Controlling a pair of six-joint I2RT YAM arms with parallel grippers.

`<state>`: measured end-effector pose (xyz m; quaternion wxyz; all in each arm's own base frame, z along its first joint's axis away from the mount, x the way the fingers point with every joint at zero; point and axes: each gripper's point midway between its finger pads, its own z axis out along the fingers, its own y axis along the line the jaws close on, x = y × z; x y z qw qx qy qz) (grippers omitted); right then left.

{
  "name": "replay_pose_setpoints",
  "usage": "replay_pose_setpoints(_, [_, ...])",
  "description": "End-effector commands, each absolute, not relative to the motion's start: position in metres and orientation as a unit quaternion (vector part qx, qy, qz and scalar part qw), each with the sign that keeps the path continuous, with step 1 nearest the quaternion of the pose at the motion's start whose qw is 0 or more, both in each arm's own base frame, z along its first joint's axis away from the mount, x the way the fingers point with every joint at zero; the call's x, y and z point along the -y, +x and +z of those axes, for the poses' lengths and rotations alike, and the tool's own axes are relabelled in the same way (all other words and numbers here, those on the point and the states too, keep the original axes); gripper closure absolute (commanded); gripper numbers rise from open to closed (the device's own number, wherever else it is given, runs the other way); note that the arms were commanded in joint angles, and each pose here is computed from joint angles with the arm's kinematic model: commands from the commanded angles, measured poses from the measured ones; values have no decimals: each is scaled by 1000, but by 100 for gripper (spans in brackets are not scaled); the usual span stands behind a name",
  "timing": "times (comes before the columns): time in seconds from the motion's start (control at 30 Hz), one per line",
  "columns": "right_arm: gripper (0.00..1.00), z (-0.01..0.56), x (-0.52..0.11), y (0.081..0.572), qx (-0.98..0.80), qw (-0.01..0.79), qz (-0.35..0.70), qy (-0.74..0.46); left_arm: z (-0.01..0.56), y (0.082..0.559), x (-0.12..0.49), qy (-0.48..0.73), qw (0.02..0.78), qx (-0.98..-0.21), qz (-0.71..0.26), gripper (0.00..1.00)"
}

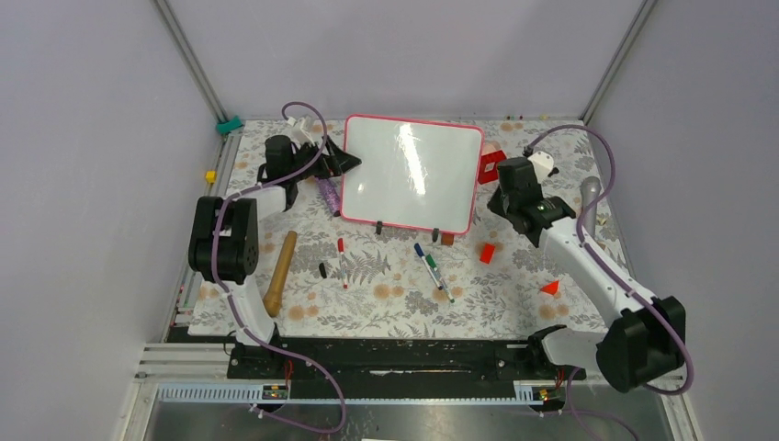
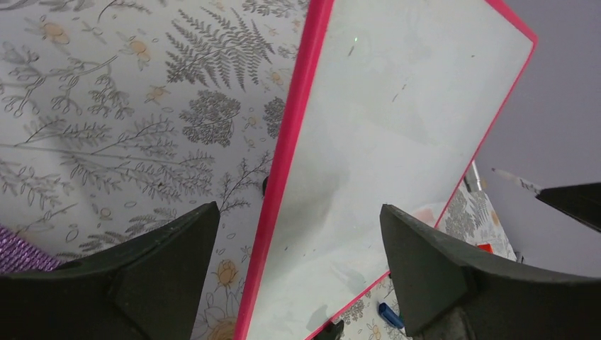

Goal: Write a sentence on the whiteboard
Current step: Move the whiteboard to the center of the board.

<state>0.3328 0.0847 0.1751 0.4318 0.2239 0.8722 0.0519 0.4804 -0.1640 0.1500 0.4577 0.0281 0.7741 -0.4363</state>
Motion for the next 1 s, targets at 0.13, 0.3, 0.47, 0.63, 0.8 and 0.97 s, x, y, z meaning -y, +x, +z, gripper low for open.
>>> replay_pose_setpoints(0.13, [100, 184, -85, 368, -859, 454, 45, 233, 173, 478, 179, 100, 486, -723, -481, 27])
replay_pose_setpoints(0.3, [100, 180, -86, 366, -862, 451, 49, 226, 163, 456, 188, 109, 471, -714, -507, 44])
replay_pose_setpoints(0.47, [100, 171, -86, 360, -868, 443, 48, 220, 152, 428, 195, 120, 465, -720, -500, 46])
replay_pose_setpoints(0.63, [100, 173, -81, 356, -866, 450, 39, 214, 146, 408, 197, 126, 459, -731, -489, 52])
replay_pose_setpoints(0.8, [100, 173, -78, 349, -865, 453, 39, 214, 137, 392, 199, 132, 451, -746, -471, 57])
replay_pose_setpoints(0.97, [100, 170, -77, 346, -868, 449, 36, 210, 132, 376, 195, 126, 451, -752, -463, 57])
